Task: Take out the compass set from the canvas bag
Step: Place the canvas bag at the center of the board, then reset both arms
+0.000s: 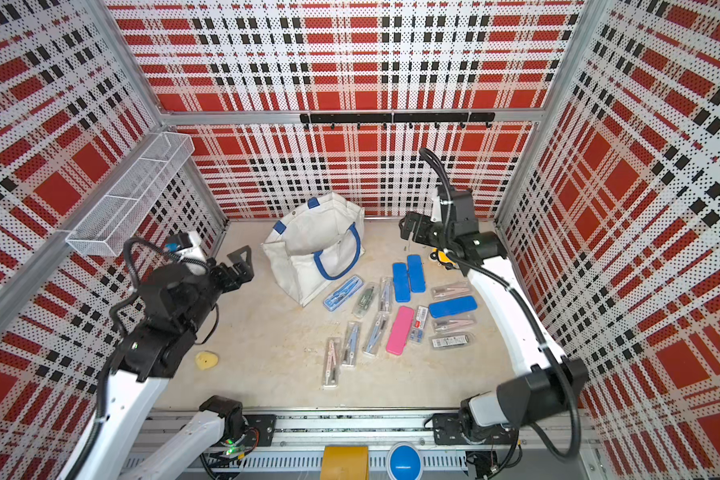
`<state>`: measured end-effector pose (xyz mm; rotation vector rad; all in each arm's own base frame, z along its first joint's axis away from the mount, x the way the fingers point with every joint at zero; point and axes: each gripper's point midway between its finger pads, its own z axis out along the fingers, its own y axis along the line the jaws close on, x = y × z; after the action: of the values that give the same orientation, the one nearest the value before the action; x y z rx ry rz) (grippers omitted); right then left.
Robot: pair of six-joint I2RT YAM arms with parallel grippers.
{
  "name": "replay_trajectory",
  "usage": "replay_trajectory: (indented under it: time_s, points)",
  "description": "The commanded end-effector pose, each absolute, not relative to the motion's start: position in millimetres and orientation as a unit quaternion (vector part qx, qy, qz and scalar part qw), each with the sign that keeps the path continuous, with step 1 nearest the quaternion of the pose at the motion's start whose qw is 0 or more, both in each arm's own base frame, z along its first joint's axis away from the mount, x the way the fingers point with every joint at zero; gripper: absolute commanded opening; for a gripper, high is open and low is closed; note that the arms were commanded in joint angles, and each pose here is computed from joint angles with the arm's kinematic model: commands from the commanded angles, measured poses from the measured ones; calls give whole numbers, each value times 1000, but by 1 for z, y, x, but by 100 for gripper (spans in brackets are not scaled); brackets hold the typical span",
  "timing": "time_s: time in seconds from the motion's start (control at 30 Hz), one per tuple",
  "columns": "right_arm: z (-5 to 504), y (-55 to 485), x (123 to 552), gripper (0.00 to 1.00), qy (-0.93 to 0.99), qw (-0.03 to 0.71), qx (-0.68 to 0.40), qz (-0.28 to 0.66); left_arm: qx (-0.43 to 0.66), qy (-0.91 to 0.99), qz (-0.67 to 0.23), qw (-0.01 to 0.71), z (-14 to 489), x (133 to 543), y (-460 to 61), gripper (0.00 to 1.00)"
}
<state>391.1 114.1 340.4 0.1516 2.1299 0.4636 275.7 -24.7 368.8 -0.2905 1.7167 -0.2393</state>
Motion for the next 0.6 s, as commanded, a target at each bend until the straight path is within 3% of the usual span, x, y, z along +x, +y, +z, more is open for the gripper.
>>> replay_trajectory:
  time_s: [0.0,0.07,0.2,0.47,0.57]
  points:
    - [337,65,380,100,832,539,94,95,-152,710,-57,685,376,255,2,100]
    - [341,59,363,100,806,578,65,111,-160,711,-33,684,363,246,12,100]
    - [334,31,334,100,767,624,114,93,-151,733,18,663,327,240,22,100]
    - [249,-8,326,99,828,538,158,4,-136,769,82,619,259,250,30,100]
    - [227,-16,326,100,830,537,143,-32,-129,782,89,603,230,261,27,100]
